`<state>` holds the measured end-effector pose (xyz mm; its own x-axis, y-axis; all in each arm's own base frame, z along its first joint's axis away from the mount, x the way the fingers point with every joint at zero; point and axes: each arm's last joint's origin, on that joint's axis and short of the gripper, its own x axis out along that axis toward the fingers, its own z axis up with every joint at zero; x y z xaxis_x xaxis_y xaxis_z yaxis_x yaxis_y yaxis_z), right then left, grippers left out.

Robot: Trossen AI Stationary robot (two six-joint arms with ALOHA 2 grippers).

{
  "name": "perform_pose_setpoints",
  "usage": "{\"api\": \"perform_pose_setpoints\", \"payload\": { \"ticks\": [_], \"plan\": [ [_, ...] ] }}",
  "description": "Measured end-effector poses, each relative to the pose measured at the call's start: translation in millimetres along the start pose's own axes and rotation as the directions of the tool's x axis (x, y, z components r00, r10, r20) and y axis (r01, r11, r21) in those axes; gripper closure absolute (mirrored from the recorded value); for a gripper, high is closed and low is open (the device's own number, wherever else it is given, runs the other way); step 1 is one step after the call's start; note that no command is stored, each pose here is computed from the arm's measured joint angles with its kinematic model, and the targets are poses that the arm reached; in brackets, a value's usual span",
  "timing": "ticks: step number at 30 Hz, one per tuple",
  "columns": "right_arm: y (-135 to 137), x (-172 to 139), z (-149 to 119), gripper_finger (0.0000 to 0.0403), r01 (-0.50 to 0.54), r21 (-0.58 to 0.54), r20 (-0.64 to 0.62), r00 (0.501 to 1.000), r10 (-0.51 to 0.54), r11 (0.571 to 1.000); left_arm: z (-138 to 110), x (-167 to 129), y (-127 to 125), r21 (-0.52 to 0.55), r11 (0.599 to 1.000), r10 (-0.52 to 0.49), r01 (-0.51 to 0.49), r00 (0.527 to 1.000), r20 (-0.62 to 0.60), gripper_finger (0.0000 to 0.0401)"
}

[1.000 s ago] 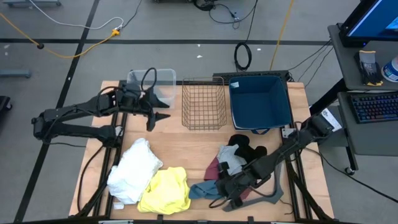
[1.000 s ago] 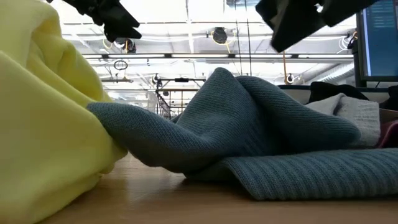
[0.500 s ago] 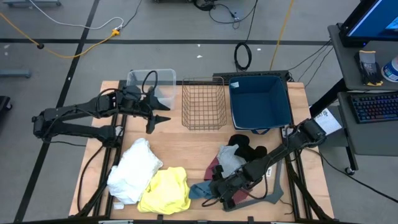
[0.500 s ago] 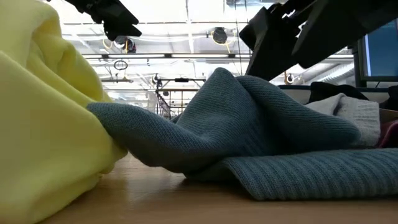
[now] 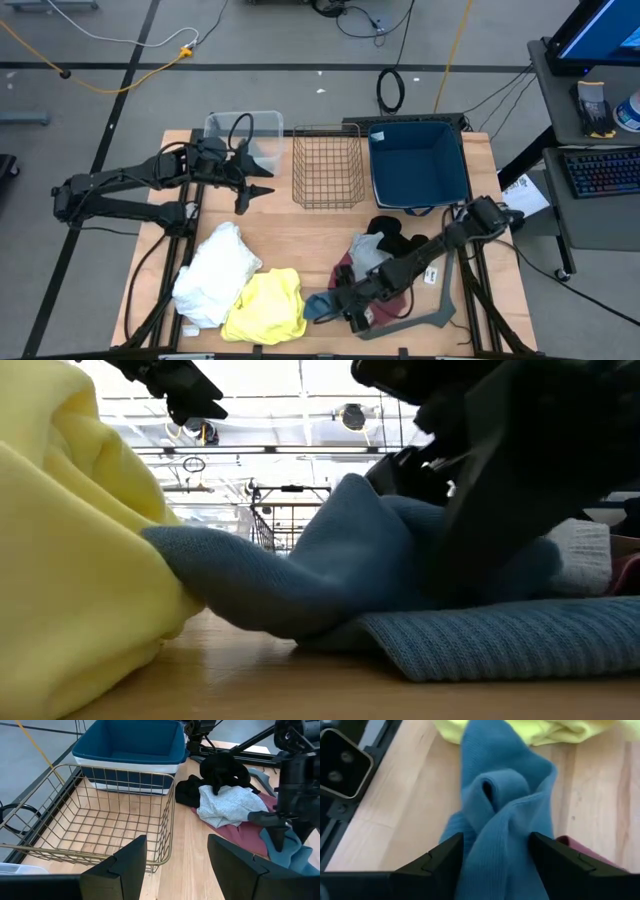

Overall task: Pick & Place Cloths
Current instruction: Put the blue sock into the transparent container

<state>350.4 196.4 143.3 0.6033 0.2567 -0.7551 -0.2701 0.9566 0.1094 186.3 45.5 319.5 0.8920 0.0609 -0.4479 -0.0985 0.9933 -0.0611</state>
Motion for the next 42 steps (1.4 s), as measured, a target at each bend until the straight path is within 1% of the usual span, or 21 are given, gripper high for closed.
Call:
{"api": "perform_pose_setpoints", "payload": {
  "ticks": [3,6,12,15,17,19,23,26,32,36,39,42],
  "plan": [
    [-3,1,0,0.0201,0.005,0.005,-0.001,1.000,-0.005,1.000,0,0,0,0.000,1.000,0.000,0.000,1.000,0.000,0.0187],
    [-4,1,1,0.0233,0.006,0.009,0.002,1.000,-0.006,1.000,0,0,0,-0.001,1.000,0.000,0.000,1.000,-0.002,0.0187],
    [-4,1,3,0.0317,-0.002,0.036,0.020,1.000,0.001,0.999,0,0,0,-0.001,1.000,0.000,0.000,1.000,-0.003,0.0187],
    [-3,-2,5,0.0360,-0.048,0.033,0.024,0.999,0.048,0.998,0,0,0,-0.001,1.000,0.000,0.000,1.000,-0.002,0.0187],
    [-2,-7,9,0.0386,-0.058,0.034,0.038,0.998,0.057,0.998,0,0,0,-0.001,1.000,0.000,0.000,1.000,-0.002,0.0187],
    [-1,-14,13,0.0393,-0.066,0.029,0.063,0.996,0.064,0.997,0,0,0,-0.005,1.000,0.000,0.000,1.000,-0.002,0.0187],
    [0,-36,26,0.0388,-0.083,0.025,0.124,0.989,0.079,0.996,0,0,-2,-0.002,1.000,-0.008,0.008,1.000,-0.003,0.0187],
    [1,-59,37,0.0395,-0.089,-0.014,0.186,0.978,0.091,0.996,0,1,-5,0.009,1.000,-0.026,0.026,1.000,-0.004,0.0187],
    [-2,-106,57,0.0396,-0.080,-0.077,0.315,0.944,0.101,0.994,0,2,-13,0.026,0.998,-0.061,0.061,0.998,-0.008,0.0187],
    [-9,-134,66,0.0397,-0.049,-0.118,0.390,0.916,0.092,0.992,0,2,-17,0.040,0.996,-0.081,0.082,0.997,-0.010,0.0187],
    [-15,-152,71,0.0397,0.012,-0.129,0.443,0.895,0.047,0.992,0,2,-20,0.048,0.994,-0.097,0.097,0.995,-0.010,0.0187],
    [-22,-167,74,0.0397,0.051,-0.155,0.476,0.879,0.029,0.987,1,2,-24,0.058,0.992,-0.112,0.112,0.994,0.004,0.0187]
  ]
}}
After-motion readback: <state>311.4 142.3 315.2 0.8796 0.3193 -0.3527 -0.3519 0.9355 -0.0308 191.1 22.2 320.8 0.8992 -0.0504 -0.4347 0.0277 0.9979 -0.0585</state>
